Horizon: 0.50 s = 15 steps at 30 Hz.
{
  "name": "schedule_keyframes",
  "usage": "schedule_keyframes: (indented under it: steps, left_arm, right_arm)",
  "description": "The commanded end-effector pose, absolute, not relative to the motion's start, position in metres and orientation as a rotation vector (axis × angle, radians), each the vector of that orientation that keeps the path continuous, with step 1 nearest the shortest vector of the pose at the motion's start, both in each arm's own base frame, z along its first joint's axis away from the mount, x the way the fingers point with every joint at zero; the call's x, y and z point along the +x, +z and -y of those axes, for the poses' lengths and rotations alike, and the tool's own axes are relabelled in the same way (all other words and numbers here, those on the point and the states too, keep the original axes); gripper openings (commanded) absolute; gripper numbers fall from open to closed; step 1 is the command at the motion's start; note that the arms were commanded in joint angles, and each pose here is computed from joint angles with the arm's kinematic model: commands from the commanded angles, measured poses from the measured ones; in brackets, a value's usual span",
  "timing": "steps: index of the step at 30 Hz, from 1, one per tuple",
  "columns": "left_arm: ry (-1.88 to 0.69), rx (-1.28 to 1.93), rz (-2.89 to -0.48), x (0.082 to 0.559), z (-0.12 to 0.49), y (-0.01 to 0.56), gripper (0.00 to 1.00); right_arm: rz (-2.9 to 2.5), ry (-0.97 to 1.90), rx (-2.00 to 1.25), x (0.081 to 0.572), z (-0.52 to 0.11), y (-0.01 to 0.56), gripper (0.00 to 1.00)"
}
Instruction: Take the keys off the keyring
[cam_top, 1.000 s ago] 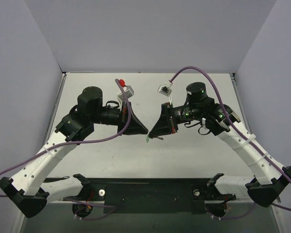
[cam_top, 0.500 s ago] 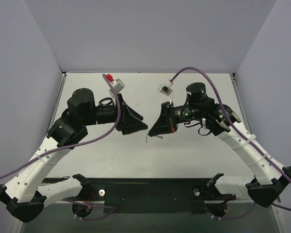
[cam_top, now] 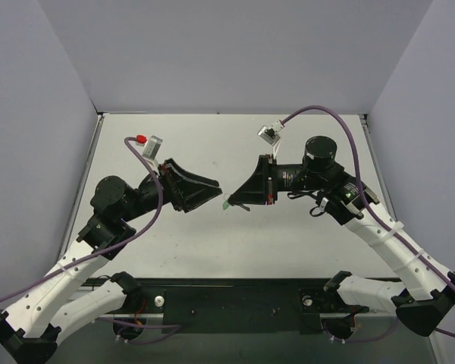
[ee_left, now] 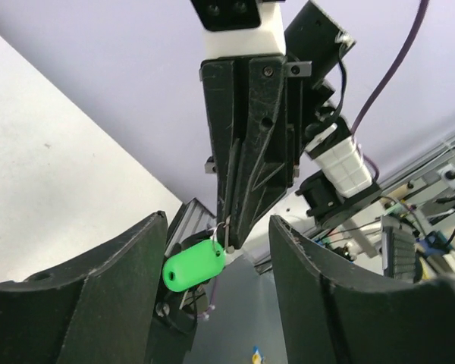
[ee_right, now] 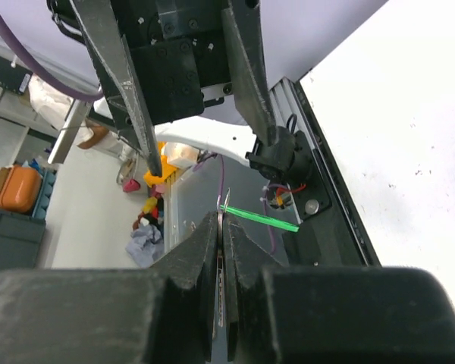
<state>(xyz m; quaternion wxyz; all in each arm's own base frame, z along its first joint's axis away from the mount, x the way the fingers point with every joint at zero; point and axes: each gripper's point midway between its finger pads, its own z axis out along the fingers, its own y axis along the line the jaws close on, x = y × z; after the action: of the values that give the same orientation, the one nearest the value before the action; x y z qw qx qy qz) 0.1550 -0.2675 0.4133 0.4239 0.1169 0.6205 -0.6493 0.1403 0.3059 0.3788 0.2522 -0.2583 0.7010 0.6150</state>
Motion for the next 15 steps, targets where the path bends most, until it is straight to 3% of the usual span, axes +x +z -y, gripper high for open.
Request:
schedule_keyframes:
  steps: [1,9,15]
  left_arm:
    - [-1.715,0.238,-1.347,0.149,0.258,0.461,0.63]
    - [-1.734,0.222,-1.343,0.146,0.256,0.463,0.53]
    - [-1.685,0.204,-1.378,0.15,0.255,0.453,0.52]
  right_arm:
    - [-1.722,1.762,-0.638,0.143,-0.31,0.416,0.0]
    - [-1.68,1.774,-0.611,0.146,-0.311,0.424,0.0]
    - [-1.653,1.779,-0.594,0.147,-0.31,0.43,0.0]
